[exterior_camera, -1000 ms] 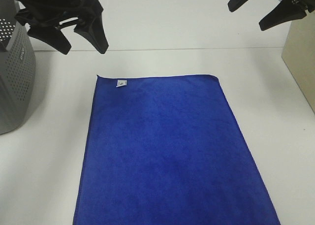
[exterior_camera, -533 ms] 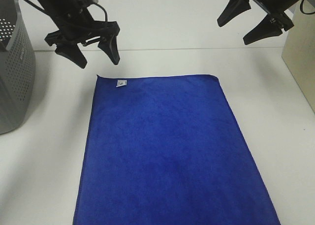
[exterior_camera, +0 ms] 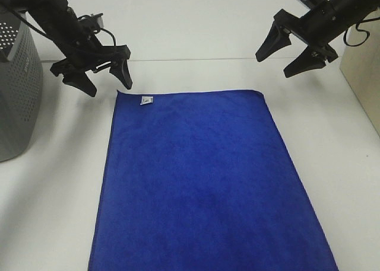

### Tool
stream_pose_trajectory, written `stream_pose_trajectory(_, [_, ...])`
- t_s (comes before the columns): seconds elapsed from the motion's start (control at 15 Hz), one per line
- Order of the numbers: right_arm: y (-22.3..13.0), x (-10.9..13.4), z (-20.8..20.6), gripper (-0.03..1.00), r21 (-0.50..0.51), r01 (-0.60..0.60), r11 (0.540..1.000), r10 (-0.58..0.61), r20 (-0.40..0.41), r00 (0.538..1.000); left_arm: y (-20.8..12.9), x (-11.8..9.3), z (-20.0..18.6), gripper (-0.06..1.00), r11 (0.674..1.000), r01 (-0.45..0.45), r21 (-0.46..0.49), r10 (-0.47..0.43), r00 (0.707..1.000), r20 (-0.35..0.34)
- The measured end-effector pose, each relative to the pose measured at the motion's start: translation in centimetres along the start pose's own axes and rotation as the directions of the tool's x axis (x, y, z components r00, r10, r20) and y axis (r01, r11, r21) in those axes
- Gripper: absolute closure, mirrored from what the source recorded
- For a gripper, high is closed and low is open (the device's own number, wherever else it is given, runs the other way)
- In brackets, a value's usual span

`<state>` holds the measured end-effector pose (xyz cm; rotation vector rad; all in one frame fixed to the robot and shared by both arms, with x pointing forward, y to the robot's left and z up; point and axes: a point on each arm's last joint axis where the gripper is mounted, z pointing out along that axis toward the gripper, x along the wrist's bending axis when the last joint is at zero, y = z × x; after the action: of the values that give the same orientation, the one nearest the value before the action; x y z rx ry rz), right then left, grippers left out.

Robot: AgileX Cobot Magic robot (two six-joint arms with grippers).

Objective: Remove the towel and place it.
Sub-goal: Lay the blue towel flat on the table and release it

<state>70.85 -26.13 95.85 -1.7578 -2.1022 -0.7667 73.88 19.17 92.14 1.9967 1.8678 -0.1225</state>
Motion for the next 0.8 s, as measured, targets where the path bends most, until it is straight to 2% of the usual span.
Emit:
stream_pose_trajectory(0.13, [0.3,-1.1,1.4,0.15,-0.017,0.022,1.000,-0.022,0.013,1.000,0.4,0.3,0.9,0.16,0.999,-0.010,-0.032,0.010,1.000,-0.001])
stream_pose_trajectory(0.4, [0.4,-3.6,4.5,0.16,-0.033,0.056,0.998,-0.054,0.043,0.998,0.6,1.0,3.7,0.16,1.000,-0.005,-0.026,0.006,1.000,0.017])
stream_pose_trajectory(0.8, [-0.1,-5.1,6.6,0.18,-0.004,0.047,0.999,-0.047,0.046,0.998,0.7,1.1,4.3,0.16,0.999,-0.015,-0.033,0.017,0.999,0.034])
